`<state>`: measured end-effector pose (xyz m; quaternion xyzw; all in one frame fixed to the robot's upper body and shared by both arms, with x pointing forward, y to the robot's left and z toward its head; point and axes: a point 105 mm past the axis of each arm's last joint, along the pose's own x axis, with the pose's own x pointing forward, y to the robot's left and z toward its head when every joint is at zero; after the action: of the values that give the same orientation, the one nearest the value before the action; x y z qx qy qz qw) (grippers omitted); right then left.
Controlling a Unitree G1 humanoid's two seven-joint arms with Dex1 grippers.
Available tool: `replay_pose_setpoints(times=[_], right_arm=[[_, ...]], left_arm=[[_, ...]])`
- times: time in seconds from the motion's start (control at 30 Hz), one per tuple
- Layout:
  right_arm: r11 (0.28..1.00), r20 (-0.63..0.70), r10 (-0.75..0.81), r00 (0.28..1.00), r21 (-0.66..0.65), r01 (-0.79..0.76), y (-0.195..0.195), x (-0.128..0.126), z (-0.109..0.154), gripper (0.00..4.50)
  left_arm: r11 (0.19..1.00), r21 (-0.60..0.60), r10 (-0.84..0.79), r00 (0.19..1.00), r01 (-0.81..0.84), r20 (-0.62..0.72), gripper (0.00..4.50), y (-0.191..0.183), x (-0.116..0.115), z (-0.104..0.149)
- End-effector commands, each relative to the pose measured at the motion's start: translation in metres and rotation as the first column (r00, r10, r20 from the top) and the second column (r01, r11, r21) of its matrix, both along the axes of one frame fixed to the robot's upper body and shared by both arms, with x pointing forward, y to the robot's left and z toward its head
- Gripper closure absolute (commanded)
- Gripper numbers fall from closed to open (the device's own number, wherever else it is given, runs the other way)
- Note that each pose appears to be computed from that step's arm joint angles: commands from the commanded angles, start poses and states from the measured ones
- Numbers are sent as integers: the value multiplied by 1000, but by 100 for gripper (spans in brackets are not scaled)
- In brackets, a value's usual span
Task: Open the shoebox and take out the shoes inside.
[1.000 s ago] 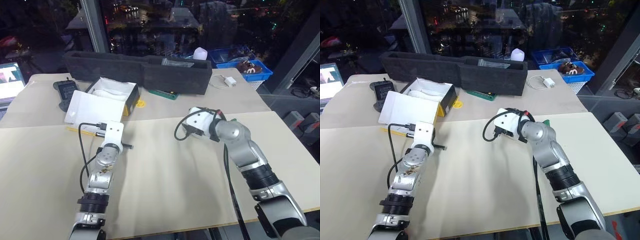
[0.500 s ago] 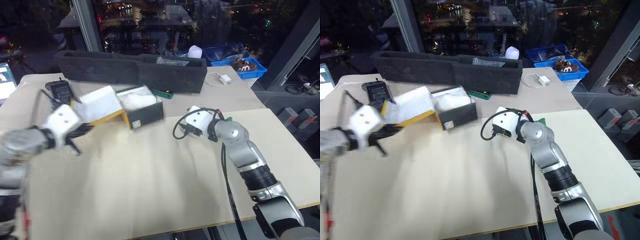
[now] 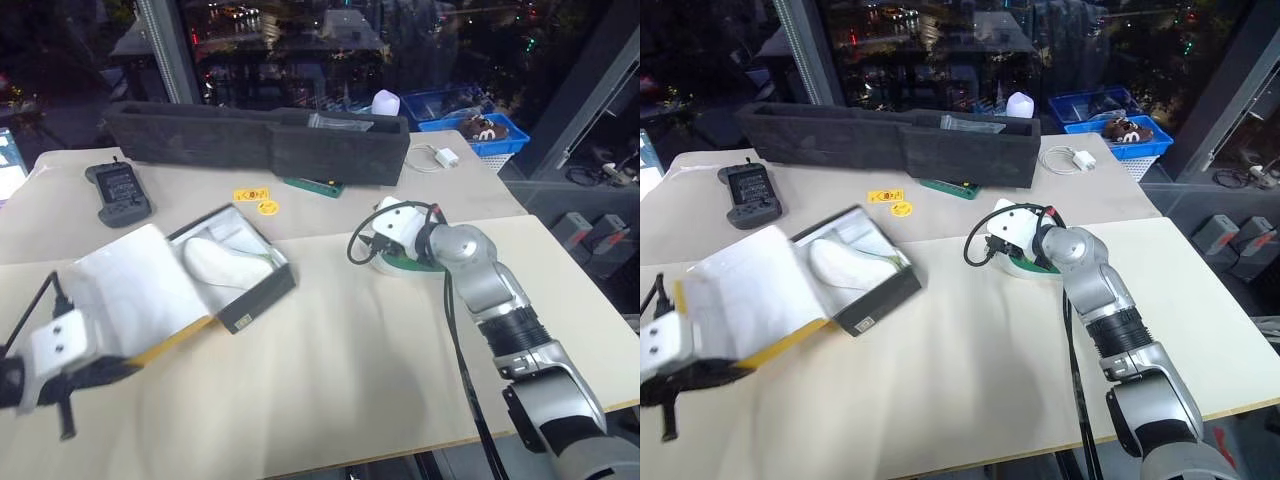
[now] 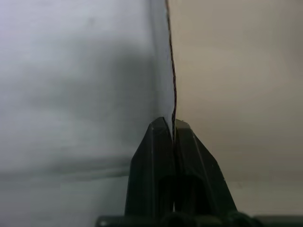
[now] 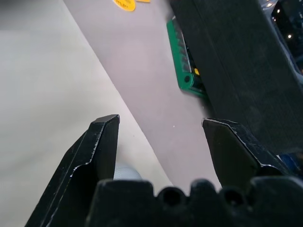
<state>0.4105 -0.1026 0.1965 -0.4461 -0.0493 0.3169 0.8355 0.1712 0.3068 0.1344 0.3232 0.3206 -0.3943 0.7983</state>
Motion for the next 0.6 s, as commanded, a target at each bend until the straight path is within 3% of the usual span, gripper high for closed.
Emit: replay_pose_setpoints(times=[0.03, 0.2, 0.23, 0.3, 0.47, 0.6], right_arm=[[999, 63, 41, 997, 10, -42, 5, -1, 21, 111], [998, 62, 54, 997, 13, -55, 8, -2, 22, 111], [998, 63, 55, 997, 11, -56, 8, -2, 22, 111], [998, 63, 57, 996, 11, -58, 8, -2, 22, 111], [998, 60, 56, 997, 7, -56, 7, -3, 21, 111], [999, 58, 55, 997, 0, -55, 5, -4, 20, 111]], left_arm=[[999, 43, -1, 999, -1, 45, 449, 8, 2, 6], [1000, -29, 2, 988, 2, 152, 449, -1, 24, 21], [999, -36, 4, 985, 2, 172, 391, -2, 29, 24], [999, -51, -2, 978, 12, 209, 343, -6, 37, 28], [994, -88, -30, 957, 57, 288, 172, -20, 51, 40], [986, -149, -20, 948, 71, 319, 172, -26, 56, 53]])
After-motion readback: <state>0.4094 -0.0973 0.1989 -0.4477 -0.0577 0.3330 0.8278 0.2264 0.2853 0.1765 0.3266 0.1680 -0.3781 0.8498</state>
